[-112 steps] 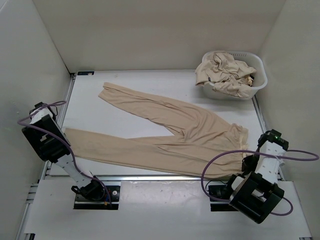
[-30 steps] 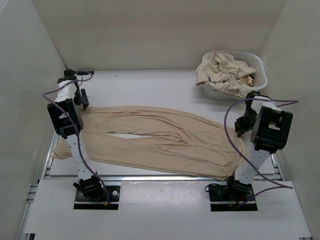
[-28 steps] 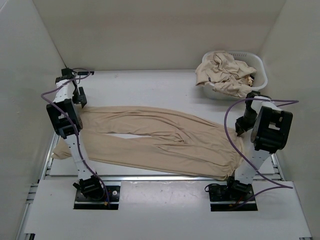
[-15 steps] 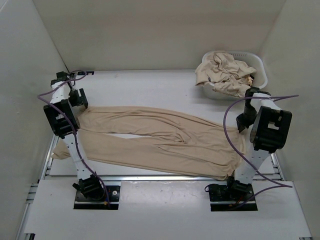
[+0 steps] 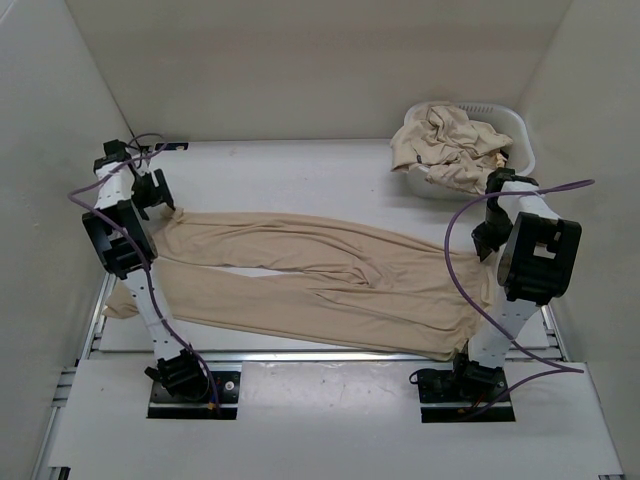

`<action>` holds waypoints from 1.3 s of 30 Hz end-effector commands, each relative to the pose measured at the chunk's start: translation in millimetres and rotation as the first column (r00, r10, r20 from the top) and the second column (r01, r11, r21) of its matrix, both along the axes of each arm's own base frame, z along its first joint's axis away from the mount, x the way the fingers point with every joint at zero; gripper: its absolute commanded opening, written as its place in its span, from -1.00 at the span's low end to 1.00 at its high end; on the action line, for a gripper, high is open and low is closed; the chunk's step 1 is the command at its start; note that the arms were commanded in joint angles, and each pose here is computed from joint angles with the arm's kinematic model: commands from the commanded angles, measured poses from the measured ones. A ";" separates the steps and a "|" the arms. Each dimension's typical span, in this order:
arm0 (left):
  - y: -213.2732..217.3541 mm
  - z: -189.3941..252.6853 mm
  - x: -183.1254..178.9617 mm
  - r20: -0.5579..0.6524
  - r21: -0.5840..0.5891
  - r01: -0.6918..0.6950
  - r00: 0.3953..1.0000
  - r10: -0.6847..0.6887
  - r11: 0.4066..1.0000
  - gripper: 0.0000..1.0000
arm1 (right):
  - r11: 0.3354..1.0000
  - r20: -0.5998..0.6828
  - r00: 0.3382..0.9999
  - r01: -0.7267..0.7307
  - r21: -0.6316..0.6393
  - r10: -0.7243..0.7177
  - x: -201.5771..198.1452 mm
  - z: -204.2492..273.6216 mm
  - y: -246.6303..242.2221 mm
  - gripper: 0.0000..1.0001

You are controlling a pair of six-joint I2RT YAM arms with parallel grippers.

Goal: Fold and stack the trousers
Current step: Fold the trousers

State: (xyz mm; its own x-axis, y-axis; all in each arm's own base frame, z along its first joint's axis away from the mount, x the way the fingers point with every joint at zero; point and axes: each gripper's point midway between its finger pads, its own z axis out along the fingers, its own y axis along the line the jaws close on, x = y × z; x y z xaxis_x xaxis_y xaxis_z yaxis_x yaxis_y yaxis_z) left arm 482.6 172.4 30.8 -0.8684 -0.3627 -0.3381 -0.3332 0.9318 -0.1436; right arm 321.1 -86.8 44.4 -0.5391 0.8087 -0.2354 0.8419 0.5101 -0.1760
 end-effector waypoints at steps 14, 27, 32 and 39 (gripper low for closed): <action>2.9 53.4 44.2 0.153 0.210 -0.011 0.988 -0.022 0.978 0.93 | 0.995 -0.032 0.999 -0.028 -0.095 0.025 -12.0 35.0 -17.3 -1.00; 9.4 12.2 33.7 0.113 0.115 -0.005 0.994 -0.008 0.993 0.69 | 0.993 -0.063 0.997 -0.039 -0.109 0.033 -32.2 36.7 -17.0 -1.00; -22.2 -1.1 15.6 0.076 -0.031 0.055 0.996 -0.052 0.998 0.35 | 0.993 -0.054 0.998 -0.038 -0.111 0.032 -29.6 38.7 -17.6 -1.00; -15.7 -11.8 2.4 0.009 -0.056 0.030 1.000 -0.030 0.998 -0.72 | 0.993 -0.044 0.999 -0.037 -0.113 0.032 -26.6 41.2 -18.2 -1.00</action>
